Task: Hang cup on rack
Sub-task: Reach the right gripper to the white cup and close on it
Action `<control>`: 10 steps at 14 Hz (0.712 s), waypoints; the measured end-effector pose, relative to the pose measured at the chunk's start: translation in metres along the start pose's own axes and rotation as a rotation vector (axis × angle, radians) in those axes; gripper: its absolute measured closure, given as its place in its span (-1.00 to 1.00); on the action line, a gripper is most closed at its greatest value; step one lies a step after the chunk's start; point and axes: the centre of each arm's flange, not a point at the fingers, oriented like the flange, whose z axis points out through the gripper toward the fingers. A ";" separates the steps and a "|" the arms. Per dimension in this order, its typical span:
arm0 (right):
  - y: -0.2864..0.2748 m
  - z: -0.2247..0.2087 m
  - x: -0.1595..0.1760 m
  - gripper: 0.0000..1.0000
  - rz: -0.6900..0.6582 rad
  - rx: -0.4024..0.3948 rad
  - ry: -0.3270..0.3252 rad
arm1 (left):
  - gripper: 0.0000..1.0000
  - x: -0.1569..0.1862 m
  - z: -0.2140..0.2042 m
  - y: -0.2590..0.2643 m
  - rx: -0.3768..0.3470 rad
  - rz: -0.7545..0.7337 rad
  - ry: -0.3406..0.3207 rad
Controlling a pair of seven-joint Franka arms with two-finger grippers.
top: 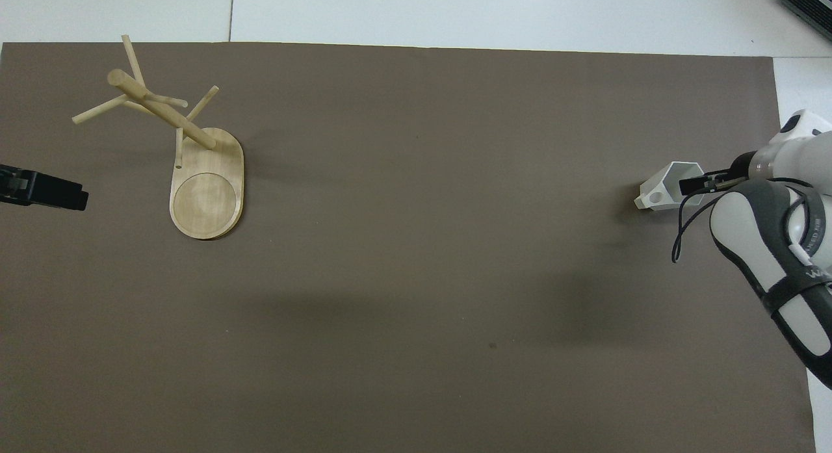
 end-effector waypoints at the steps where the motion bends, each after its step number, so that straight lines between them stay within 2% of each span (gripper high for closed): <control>1: 0.000 0.000 0.000 -0.87 0.027 0.015 0.002 | -1.00 0.000 0.001 -0.001 0.000 -0.001 -0.001; 3: -0.001 0.001 -0.001 -0.82 0.062 0.047 0.007 | -1.00 -0.001 0.002 -0.001 -0.001 -0.002 -0.005; 6: -0.001 0.001 -0.001 -0.59 0.075 0.054 0.007 | -1.00 -0.001 0.003 -0.001 -0.001 -0.002 -0.007; 7: -0.001 0.001 -0.001 -0.58 0.076 0.054 0.008 | -1.00 -0.002 0.003 -0.001 -0.001 -0.002 -0.007; 9: -0.001 0.001 -0.001 -0.19 0.077 0.054 0.008 | -1.00 -0.002 0.003 -0.001 -0.001 -0.002 -0.006; 10: -0.001 0.001 -0.001 -0.17 0.077 0.054 0.008 | -1.00 -0.002 0.002 -0.001 -0.001 -0.002 -0.006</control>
